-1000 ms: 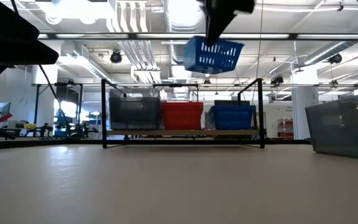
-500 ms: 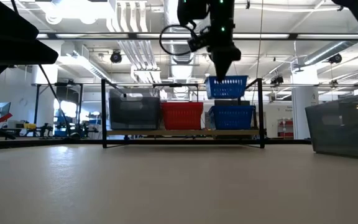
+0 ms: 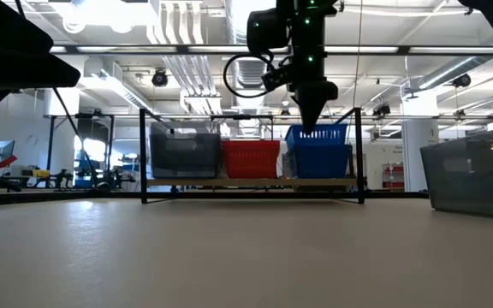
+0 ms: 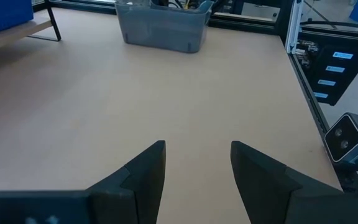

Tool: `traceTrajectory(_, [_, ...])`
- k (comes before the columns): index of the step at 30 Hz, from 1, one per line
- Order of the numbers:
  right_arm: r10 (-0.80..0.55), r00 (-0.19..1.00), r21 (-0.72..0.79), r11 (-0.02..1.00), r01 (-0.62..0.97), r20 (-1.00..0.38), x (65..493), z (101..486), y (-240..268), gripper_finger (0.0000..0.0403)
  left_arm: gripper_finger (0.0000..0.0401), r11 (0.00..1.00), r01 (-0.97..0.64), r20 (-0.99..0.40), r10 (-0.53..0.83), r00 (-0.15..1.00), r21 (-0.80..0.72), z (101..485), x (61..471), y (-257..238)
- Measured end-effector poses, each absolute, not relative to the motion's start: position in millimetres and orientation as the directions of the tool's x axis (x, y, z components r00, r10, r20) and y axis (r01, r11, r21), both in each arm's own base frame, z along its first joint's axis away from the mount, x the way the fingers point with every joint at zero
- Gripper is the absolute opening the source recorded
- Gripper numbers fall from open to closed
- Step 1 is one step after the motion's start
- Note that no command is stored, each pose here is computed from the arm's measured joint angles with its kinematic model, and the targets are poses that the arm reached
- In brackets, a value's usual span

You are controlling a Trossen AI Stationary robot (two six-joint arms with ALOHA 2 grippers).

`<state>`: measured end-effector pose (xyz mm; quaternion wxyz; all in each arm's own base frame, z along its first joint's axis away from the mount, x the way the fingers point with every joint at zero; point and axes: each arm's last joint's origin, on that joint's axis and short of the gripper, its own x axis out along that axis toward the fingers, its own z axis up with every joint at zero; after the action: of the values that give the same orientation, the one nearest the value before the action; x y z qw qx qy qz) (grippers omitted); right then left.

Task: Stack baskets on shelf by color
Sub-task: Stack the blue bin on the other blue bins on the shelf, then stack the black bin on the other black bins on the shelf

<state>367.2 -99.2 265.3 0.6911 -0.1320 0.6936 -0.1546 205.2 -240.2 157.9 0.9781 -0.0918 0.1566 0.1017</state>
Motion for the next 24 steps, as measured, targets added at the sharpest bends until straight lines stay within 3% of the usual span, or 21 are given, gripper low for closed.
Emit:
traceTrajectory(8, [-0.387,0.005,-0.386,0.92,0.062,-0.922,368.3,265.1,-99.9,0.0032,0.0167,0.962,-0.227,-0.322,0.168,0.932,-0.155,158.4,205.4,-240.5])
traceTrajectory(19, [-0.371,0.009,-0.367,0.922,0.122,-0.929,364.3,271.0,-96.4,0.0151,0.0167,0.961,-0.227,-0.321,0.168,0.932,-0.156,158.5,205.5,-240.6])
traceTrajectory(24, [-0.267,0.087,-0.25,0.953,0.169,-0.96,359.9,286.8,-72.8,0.0151,0.0167,0.961,-0.227,-0.321,0.168,0.932,-0.156,158.4,205.4,-240.6])
